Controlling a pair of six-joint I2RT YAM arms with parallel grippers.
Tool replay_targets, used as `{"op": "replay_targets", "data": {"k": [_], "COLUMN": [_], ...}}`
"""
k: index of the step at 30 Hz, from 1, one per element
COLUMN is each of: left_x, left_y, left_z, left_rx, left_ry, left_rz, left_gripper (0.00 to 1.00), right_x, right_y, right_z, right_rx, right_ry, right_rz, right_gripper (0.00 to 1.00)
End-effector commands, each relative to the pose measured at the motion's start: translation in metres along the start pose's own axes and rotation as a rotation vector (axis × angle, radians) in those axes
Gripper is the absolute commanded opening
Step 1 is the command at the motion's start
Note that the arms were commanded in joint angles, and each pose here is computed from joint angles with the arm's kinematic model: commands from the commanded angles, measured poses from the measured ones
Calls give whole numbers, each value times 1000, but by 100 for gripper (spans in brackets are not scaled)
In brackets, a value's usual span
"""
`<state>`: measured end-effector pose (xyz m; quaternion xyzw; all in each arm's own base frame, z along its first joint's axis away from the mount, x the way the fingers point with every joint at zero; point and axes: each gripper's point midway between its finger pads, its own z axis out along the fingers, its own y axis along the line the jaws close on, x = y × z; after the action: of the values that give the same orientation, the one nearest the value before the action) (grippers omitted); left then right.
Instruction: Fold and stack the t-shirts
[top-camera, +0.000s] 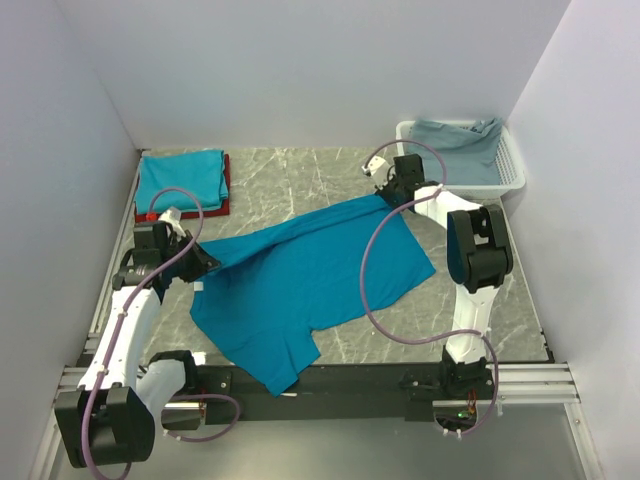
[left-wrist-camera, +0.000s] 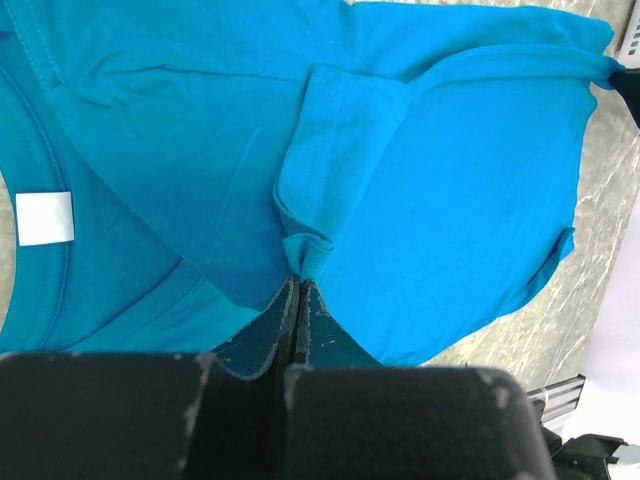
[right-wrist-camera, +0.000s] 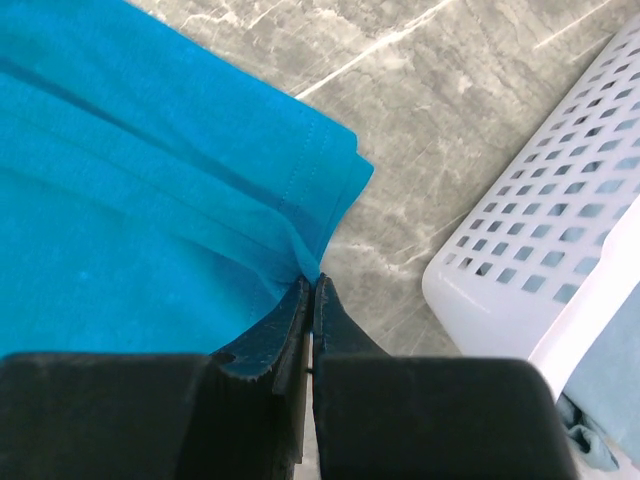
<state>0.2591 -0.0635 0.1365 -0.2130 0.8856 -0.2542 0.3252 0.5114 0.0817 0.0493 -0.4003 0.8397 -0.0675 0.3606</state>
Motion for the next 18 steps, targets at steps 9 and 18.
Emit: {"op": "replay_targets", "data": {"k": [9, 18], "left_x": [-1, 5], "left_y": [0, 4], "left_z": [-6, -4], "left_rx": [-11, -27], "left_ry": [-12, 19], "left_rz": [-23, -27], "left_gripper": [0, 0], "right_x": [-12, -10], "right_y": [-16, -11], "right_z": [-20, -21], "right_rx": [51, 41], "right_ry": [-61, -68], "right_rz": [5, 2], "right_gripper": [0, 0]}}
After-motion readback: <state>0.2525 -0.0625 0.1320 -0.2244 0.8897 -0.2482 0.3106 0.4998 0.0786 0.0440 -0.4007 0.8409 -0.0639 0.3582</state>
